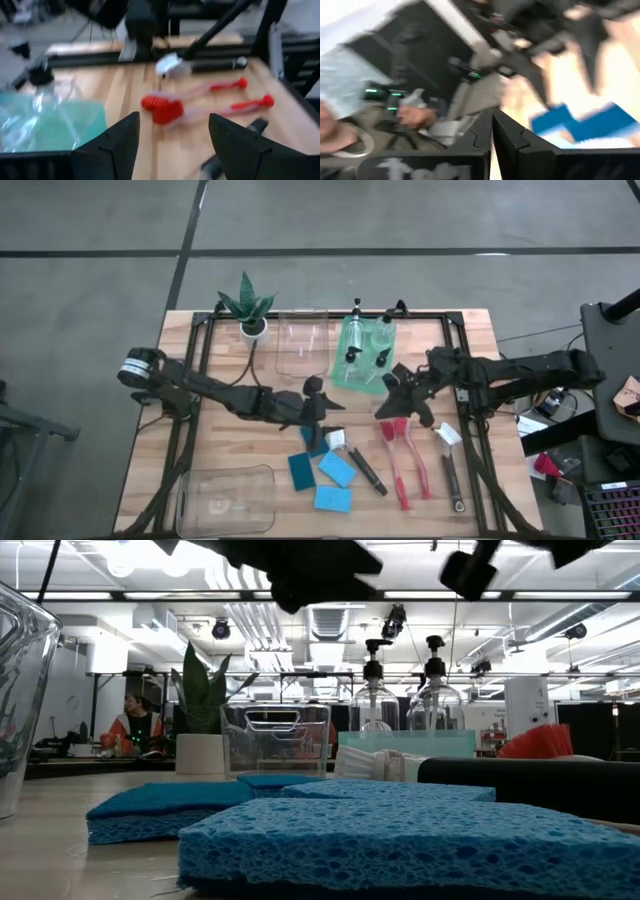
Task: Pick & Place Kitchen Sink Supplies
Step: Put the blue sponge into the bottom transparent bin
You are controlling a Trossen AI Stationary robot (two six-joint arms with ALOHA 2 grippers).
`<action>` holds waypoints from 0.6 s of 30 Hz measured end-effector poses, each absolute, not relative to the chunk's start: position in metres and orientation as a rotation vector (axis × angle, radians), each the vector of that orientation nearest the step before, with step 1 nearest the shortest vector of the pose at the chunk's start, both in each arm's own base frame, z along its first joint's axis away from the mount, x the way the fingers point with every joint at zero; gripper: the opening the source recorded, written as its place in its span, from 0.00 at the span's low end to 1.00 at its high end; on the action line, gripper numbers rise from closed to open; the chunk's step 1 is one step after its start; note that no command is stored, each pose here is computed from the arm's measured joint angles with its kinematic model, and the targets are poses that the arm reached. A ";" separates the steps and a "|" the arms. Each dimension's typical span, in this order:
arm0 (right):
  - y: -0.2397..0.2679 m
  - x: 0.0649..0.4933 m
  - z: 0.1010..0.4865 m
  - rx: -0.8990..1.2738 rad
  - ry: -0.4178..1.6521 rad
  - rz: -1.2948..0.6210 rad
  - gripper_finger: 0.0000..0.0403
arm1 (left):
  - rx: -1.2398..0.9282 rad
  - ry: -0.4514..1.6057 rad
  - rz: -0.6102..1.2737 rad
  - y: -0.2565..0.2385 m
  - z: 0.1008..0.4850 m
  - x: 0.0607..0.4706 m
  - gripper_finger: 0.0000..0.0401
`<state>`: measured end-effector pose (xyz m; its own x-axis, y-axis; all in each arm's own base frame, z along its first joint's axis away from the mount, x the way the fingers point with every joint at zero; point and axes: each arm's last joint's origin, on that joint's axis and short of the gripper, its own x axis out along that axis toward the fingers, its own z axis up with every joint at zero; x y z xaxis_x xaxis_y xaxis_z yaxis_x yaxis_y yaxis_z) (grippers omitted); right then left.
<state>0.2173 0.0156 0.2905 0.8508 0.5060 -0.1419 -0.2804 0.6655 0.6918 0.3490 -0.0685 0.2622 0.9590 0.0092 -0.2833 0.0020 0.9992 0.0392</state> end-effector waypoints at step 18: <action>0.058 0.180 0.251 0.957 0.775 -0.131 0.02 | 0.025 0.023 -0.177 -0.074 0.251 0.331 0.34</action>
